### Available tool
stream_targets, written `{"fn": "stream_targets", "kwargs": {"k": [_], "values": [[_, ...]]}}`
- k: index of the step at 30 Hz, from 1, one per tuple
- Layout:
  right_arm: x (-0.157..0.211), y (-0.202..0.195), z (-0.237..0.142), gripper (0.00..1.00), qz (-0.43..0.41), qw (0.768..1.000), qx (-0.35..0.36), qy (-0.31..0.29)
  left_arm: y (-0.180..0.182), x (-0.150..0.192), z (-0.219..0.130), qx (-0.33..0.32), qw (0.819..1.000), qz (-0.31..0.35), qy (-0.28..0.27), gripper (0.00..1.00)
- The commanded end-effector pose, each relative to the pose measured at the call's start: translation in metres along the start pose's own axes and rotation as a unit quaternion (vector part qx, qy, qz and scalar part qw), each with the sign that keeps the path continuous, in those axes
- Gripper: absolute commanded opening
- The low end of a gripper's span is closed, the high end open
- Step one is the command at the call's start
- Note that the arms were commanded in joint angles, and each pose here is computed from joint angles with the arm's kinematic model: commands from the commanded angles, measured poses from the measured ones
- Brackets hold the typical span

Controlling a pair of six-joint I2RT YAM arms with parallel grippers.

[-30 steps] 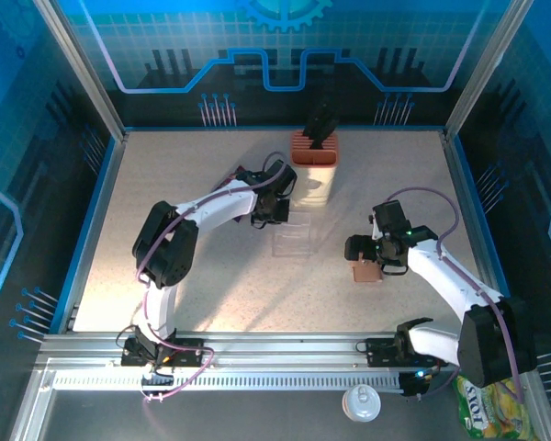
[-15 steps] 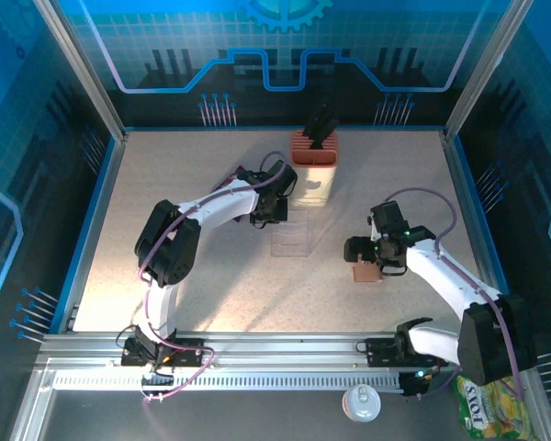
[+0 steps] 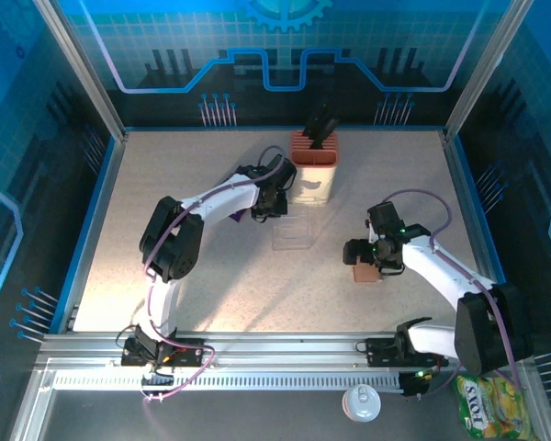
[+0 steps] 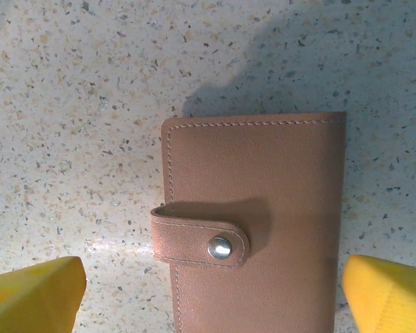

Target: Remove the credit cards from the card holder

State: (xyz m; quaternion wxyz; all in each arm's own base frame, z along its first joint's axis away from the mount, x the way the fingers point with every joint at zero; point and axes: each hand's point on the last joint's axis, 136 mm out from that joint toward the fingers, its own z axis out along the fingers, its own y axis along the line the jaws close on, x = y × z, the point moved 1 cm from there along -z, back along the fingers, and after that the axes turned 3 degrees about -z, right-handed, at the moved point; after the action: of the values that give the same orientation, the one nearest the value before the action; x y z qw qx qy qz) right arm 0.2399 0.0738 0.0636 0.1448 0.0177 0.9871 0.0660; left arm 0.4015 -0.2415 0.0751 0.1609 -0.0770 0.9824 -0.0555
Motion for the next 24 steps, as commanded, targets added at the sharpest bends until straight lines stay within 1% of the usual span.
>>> {"fn": "stream_targets", "kwargs": {"k": [1,4,12,19,24], "values": [[0.000,0.004,-0.001,0.96,-0.008,1.000,0.003,0.007,0.000,-0.002,0.008,-0.002,1.000,-0.007,0.009,0.15],[0.000,0.004,0.000,0.96,-0.006,1.000,0.001,0.007,-0.001,-0.002,0.005,0.003,1.000,-0.005,0.007,0.18],[-0.002,0.003,0.006,0.96,-0.005,1.000,0.010,0.010,-0.002,-0.005,-0.006,0.013,1.000,0.000,-0.001,0.21],[-0.005,-0.001,0.015,0.97,-0.008,0.999,0.031,0.030,-0.003,-0.006,-0.022,0.029,1.000,-0.002,-0.009,0.24],[-0.006,-0.001,0.020,0.98,-0.015,0.998,0.036,0.044,-0.006,-0.003,-0.039,0.062,0.998,-0.016,-0.014,0.28]]}}
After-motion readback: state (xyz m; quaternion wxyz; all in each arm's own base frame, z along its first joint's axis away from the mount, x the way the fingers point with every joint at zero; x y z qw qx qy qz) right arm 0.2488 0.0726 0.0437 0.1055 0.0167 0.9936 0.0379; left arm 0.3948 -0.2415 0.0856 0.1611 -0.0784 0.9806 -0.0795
